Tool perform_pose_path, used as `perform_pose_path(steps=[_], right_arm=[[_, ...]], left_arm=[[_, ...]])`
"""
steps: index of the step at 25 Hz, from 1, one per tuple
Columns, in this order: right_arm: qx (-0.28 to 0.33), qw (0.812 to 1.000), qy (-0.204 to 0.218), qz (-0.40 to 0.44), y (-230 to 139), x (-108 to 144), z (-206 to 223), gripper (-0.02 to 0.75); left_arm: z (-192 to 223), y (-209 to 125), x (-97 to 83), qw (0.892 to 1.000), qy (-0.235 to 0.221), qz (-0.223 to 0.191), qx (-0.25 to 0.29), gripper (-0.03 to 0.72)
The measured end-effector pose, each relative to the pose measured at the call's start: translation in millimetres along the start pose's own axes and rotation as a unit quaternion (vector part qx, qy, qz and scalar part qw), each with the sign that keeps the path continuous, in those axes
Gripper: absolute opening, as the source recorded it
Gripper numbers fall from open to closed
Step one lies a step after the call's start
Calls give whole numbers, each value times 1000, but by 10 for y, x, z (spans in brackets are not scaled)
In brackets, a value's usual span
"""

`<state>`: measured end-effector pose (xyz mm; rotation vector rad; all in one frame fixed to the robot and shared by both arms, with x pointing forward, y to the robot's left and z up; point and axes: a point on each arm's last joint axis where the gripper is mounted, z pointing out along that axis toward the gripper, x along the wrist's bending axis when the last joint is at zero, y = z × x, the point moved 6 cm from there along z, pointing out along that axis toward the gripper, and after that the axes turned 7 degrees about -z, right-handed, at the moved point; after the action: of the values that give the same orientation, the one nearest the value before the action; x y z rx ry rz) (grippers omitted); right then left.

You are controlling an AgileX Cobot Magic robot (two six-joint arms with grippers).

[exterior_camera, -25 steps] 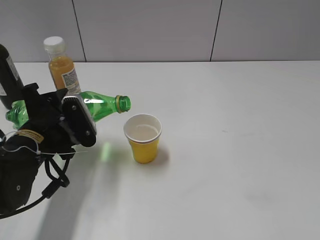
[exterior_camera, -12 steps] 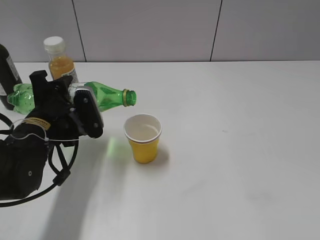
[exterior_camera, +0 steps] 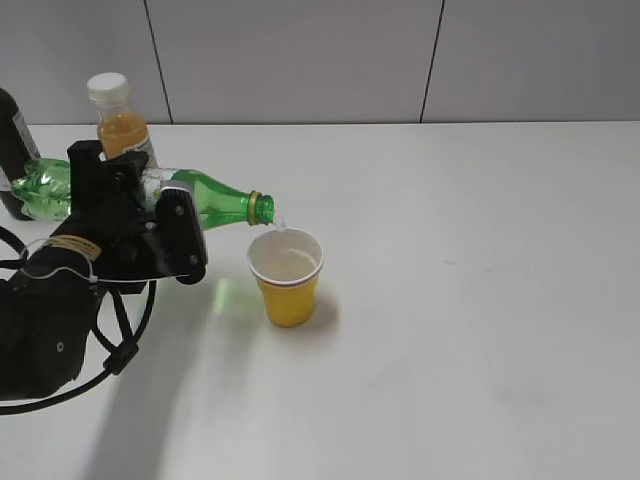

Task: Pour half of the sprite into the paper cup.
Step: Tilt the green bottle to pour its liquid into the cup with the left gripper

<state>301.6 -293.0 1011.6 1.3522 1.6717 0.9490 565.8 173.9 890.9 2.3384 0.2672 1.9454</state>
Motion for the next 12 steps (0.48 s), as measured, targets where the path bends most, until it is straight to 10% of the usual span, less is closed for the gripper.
perform_pose_path(steps=[12], right_arm=[[0, 1000, 0, 0, 0, 0, 0, 582]], left_arm=[[0, 21, 1, 1000, 0, 27, -7, 455]])
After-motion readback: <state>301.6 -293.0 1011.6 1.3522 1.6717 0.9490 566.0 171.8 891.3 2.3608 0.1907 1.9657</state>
